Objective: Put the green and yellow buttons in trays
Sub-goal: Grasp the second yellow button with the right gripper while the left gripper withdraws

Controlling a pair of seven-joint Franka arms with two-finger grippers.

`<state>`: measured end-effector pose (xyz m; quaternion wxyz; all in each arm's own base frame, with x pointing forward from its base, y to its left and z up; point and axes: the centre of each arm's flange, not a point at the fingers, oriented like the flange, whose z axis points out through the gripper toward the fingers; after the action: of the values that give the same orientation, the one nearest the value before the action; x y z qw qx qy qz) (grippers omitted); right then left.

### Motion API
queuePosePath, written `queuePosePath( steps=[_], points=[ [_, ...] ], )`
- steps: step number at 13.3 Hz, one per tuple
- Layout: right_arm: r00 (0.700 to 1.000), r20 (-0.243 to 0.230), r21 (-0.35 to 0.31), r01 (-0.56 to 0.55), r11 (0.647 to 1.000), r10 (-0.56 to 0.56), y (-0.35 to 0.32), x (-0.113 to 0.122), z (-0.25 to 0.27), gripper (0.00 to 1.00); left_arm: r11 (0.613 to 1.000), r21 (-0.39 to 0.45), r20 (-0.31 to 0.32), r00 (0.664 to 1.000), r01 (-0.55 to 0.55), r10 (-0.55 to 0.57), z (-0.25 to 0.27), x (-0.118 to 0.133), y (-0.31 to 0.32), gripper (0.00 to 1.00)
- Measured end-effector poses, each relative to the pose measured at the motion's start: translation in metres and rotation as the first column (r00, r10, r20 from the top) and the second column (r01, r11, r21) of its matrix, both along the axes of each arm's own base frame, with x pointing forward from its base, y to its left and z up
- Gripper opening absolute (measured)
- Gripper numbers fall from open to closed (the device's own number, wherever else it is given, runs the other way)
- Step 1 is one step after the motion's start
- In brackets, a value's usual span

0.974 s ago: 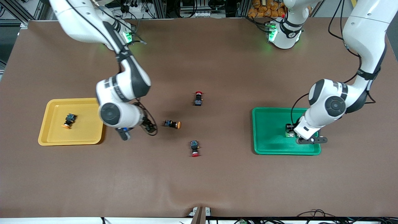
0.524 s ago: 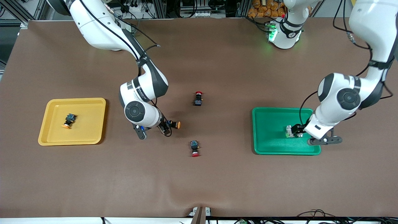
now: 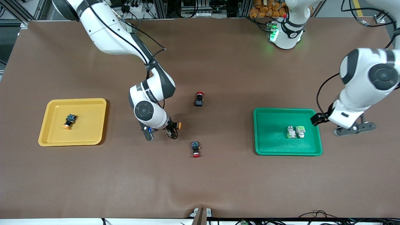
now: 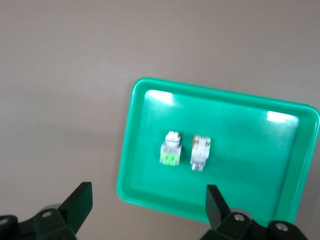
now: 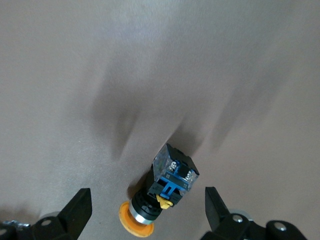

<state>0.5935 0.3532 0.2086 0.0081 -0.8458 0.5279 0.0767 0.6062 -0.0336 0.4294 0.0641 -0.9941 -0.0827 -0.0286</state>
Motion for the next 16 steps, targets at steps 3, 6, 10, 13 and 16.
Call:
queuePosePath(
  steps=[3,6,10,13,16],
  points=[
    [1.000,-0.012,-0.008,0.005,1.000,-0.005,0.000,-0.002,-0.009,1.00,0.999,-0.020,-0.015,0.999,-0.047,0.047,0.050,0.005,0.005,1.00],
    [1.000,-0.028,-0.018,0.008,1.000,-0.009,-0.002,-0.004,-0.022,1.00,0.991,-0.093,0.004,0.995,-0.098,0.099,0.096,0.011,0.014,1.00],
    [0.999,-0.035,-0.022,-0.001,1.000,0.001,-0.003,-0.006,-0.027,0.81,0.984,-0.132,0.004,0.992,-0.122,0.124,0.137,0.009,0.020,1.00],
    [0.998,-0.029,-0.013,-0.054,0.998,0.054,-0.003,-0.006,-0.026,0.43,0.983,-0.136,0.022,0.992,-0.121,0.125,0.167,0.008,0.020,1.00],
    [0.994,-0.065,-0.024,-0.095,0.995,0.093,-0.012,-0.004,-0.024,0.35,0.989,-0.134,0.038,0.997,-0.061,0.067,0.181,0.005,0.013,1.00]
  ],
)
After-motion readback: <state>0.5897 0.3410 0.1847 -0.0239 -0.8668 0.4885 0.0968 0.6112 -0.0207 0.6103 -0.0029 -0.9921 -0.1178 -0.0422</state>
